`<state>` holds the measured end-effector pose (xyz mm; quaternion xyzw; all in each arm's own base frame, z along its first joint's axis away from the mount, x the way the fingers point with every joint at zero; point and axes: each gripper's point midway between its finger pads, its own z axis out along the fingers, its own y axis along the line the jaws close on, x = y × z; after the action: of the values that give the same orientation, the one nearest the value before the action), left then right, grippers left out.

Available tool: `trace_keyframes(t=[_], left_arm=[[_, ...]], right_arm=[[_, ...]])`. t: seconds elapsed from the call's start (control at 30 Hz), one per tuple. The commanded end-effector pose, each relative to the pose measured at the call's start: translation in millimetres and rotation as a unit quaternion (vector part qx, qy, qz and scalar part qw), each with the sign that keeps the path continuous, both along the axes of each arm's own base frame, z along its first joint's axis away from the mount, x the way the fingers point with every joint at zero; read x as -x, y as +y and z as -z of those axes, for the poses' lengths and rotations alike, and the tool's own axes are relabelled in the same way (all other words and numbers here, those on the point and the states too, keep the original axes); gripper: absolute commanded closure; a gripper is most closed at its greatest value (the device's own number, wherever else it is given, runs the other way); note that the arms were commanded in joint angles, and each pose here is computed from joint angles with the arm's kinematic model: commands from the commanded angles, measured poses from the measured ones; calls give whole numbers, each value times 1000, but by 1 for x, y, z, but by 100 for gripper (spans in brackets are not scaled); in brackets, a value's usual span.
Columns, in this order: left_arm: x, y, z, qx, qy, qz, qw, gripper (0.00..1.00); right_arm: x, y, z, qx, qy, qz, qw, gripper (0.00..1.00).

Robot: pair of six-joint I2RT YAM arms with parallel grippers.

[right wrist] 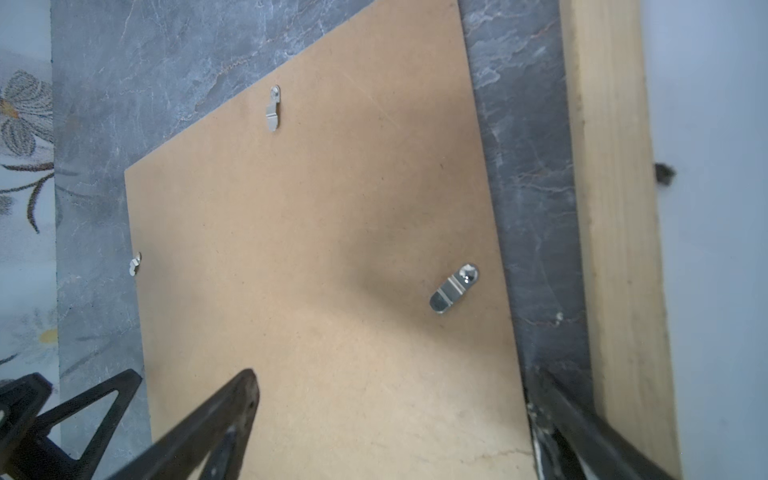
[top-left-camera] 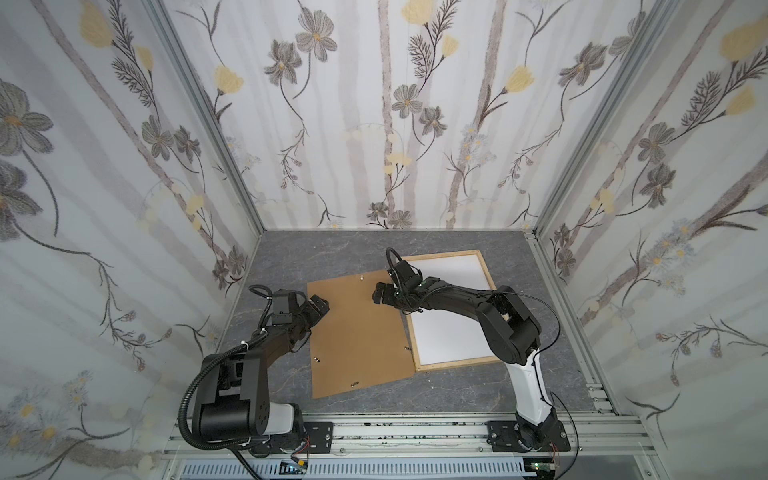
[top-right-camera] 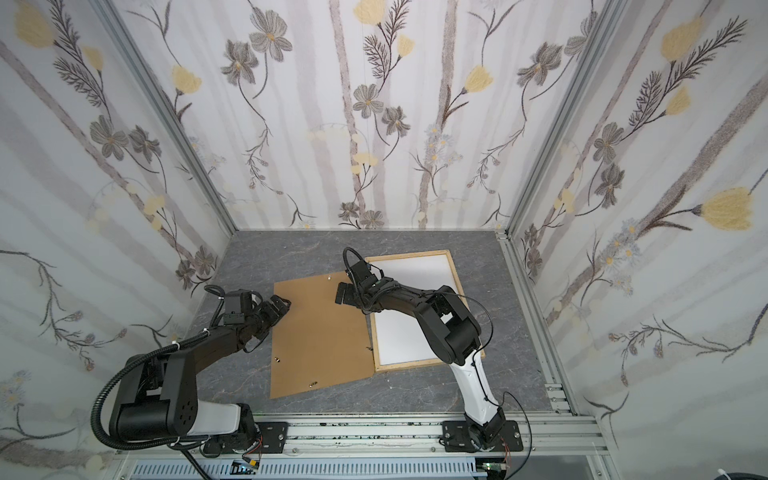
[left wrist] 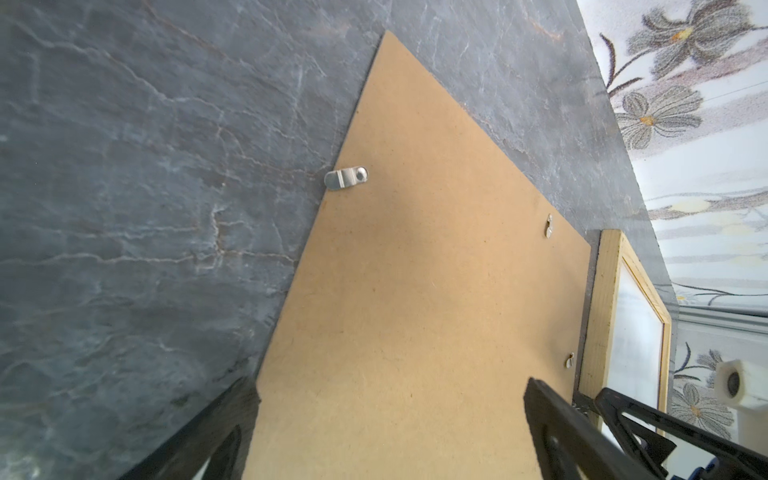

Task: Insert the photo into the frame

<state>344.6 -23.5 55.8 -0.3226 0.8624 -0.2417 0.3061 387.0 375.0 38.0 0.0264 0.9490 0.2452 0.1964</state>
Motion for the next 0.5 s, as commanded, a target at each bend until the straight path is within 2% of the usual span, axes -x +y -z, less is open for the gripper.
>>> trace_keyframes(t=[0.0,0.2,0.47], left_arm=[[7,7,1,-18,18,-8,1000,0],[15,10,2,-30,26,-10,999,0],[30,3,23,-20,47,0,999,0]], right_arm=[[30,-41,31,92,63,12,994,0],[34,-50,29,116,57,-4,992,0],[52,-43,35,91,75,-37,992,0]])
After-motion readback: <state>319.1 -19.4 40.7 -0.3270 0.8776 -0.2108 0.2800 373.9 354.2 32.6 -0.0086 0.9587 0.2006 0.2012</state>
